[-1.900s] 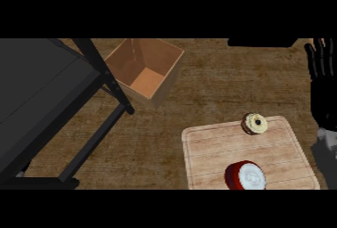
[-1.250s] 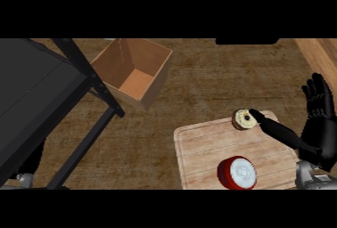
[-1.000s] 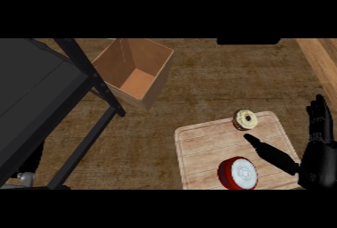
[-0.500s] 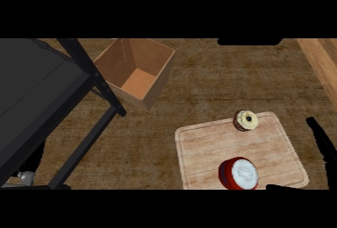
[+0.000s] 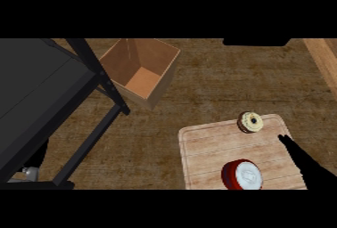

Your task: Pick the can from the cutting board and place it in the cardboard box

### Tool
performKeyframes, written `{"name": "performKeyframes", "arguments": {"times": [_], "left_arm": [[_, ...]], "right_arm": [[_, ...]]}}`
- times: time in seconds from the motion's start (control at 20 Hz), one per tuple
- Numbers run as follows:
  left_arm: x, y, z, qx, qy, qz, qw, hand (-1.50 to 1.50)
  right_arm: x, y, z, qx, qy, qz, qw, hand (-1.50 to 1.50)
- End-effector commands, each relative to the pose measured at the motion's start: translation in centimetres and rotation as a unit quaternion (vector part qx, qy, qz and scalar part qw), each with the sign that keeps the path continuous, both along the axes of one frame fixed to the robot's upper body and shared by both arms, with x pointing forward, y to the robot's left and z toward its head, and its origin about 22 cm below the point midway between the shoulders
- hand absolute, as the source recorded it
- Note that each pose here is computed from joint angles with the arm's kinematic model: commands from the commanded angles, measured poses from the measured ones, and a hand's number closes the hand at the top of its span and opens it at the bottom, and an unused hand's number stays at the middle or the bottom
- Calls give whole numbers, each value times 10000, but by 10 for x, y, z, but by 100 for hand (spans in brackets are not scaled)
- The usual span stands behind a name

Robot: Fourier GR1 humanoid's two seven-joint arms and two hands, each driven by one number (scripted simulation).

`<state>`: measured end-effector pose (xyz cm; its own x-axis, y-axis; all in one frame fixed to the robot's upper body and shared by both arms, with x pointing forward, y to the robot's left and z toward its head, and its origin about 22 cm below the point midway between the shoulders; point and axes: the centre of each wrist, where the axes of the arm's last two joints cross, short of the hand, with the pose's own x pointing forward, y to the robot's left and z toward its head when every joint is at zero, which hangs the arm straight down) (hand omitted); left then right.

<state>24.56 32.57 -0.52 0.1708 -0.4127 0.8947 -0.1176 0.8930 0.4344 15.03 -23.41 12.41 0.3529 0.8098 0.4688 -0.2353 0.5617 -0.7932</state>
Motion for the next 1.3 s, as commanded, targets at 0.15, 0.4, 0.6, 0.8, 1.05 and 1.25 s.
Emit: {"name": "performKeyframes", "arguments": {"times": [0.15,0.4,0.6,0.8,1.05,1.25], "left_arm": [[9,-19,18,-235,-206,-229,9993,0],[-1,-27,13,-387,-138,-289,9987,0],[4,-34,23,-353,-190,-292,9988,0],[8,-33,8,-234,-374,-115,9990,0],[-6,-28,1,-318,-209,-178,9991,0],[-9,-32,15,-327,-168,-228,9991,0]], "right_arm": [[-8,40,10,-203,475,-346,9981,-150],[17,44,-8,-387,562,-490,9965,-150],[24,36,-22,-535,835,-533,9936,-150],[16,44,-24,-528,839,-400,9943,-150],[14,64,-31,-455,719,-391,9956,-150],[16,51,-34,-468,784,-509,9945,-150]]}}
